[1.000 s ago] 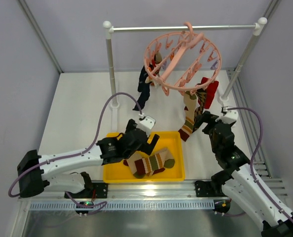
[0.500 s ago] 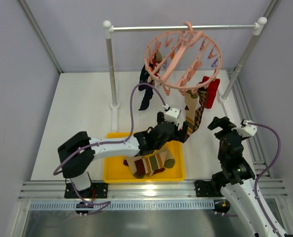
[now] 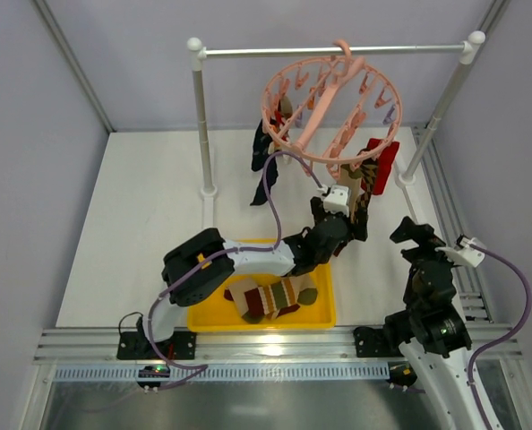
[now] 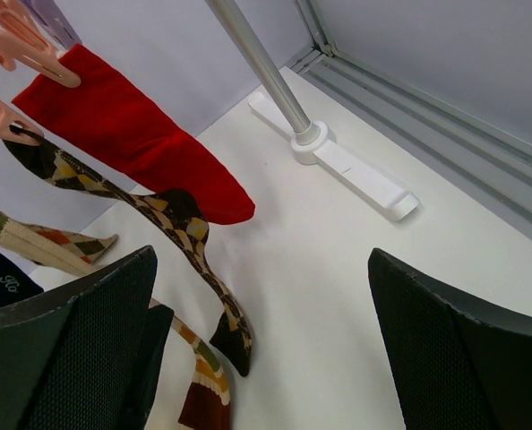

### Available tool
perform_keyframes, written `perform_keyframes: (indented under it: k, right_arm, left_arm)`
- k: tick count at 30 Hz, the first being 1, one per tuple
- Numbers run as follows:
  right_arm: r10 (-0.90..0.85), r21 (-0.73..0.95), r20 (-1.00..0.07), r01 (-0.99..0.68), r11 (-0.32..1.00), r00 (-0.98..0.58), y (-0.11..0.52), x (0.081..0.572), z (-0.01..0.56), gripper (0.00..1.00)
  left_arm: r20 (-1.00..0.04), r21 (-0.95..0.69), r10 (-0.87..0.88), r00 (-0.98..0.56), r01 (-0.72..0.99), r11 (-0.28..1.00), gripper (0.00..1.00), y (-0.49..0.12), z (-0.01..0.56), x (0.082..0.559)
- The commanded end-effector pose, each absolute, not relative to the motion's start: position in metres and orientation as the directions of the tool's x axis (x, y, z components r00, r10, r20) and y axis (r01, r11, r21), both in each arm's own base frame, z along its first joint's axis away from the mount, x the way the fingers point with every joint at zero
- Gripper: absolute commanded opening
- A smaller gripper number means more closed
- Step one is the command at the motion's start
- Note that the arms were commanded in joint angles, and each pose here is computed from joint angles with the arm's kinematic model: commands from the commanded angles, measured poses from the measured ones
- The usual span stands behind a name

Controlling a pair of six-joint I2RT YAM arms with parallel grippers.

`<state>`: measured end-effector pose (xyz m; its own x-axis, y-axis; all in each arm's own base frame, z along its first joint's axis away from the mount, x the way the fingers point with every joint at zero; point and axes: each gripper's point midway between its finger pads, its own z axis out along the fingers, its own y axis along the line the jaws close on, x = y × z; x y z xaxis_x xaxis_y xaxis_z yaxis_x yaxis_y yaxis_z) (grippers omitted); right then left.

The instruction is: Remove the socks clipped to the hanger

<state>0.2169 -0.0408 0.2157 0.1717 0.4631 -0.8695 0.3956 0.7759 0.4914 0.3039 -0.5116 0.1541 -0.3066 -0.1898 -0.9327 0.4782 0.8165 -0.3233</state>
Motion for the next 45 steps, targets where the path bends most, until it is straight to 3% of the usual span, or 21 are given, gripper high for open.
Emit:
perform_keyframes:
  k: [1, 14, 17, 18, 20, 21, 23, 24, 31, 40, 45]
  right_arm:
    - [0.458, 0.511, -0.859, 0.355, 0.783, 0.228, -0.043, 0.21, 0.241, 1.0]
    - [0.461, 0.508, -0.859, 0.264, 0.82, 0.221, -0.029, 0.214, 0.252, 1.0]
    - [0.462, 0.505, -0.861, 0.25, 0.826, 0.213, -0.025, 0.216, 0.251, 1.0]
    - [0.462, 0.505, -0.861, 0.246, 0.828, 0.212, -0.025, 0.217, 0.251, 1.0]
    - [0.461, 0.501, -0.863, 0.238, 0.832, 0.206, -0.023, 0.218, 0.251, 1.0]
    - [0.46, 0.499, -0.864, 0.234, 0.834, 0.205, -0.022, 0.218, 0.252, 1.0]
    - [0.456, 0.496, -0.866, 0.232, 0.837, 0.204, -0.022, 0.218, 0.252, 1.0]
    - [0.453, 0.492, -0.868, 0.231, 0.839, 0.204, -0.022, 0.218, 0.252, 1.0]
    - [0.421, 0.445, -0.894, 0.188, 0.876, 0.156, -0.009, 0.229, 0.248, 1.0]
    - [0.359, 0.351, -0.932, 0.133, 0.927, -0.044, 0.023, 0.264, 0.216, 1.0]
    - [0.357, 0.353, -0.931, 0.063, 0.933, -0.072, 0.038, 0.273, 0.222, 1.0]
  left_arm:
    - [-0.931, -0.362, -0.313, -0.187, 0.366, 0.857, 1.0, -0.507, 0.184, 0.329]
    - [-0.959, -0.267, -0.235, -0.157, 0.238, 0.934, 0.96, -0.51, 0.147, 0.365]
    - [-0.957, -0.274, -0.241, -0.158, 0.232, 0.933, 0.79, -0.509, 0.141, 0.368]
    - [-0.957, -0.276, -0.244, -0.156, 0.234, 0.932, 0.65, -0.509, 0.141, 0.369]
    - [-0.96, -0.271, -0.243, -0.139, 0.241, 0.932, 0.51, -0.51, 0.143, 0.37]
    - [-0.962, -0.266, -0.241, -0.126, 0.246, 0.932, 0.37, -0.511, 0.145, 0.371]
    - [-0.966, -0.254, -0.231, -0.12, 0.245, 0.935, 0.18, -0.508, 0.144, 0.371]
    - [-0.96, -0.278, -0.259, -0.106, 0.249, 0.928, 0.01, -0.507, 0.155, 0.37]
    - [-0.951, -0.311, -0.3, -0.081, 0.27, 0.912, 0.0, -0.478, 0.177, 0.354]
    - [-0.98, -0.199, -0.186, -0.071, 0.372, 0.907, 0.0, -0.448, 0.186, 0.309]
    - [-0.984, -0.176, -0.15, -0.093, 0.44, 0.881, 0.0, -0.439, 0.202, 0.292]
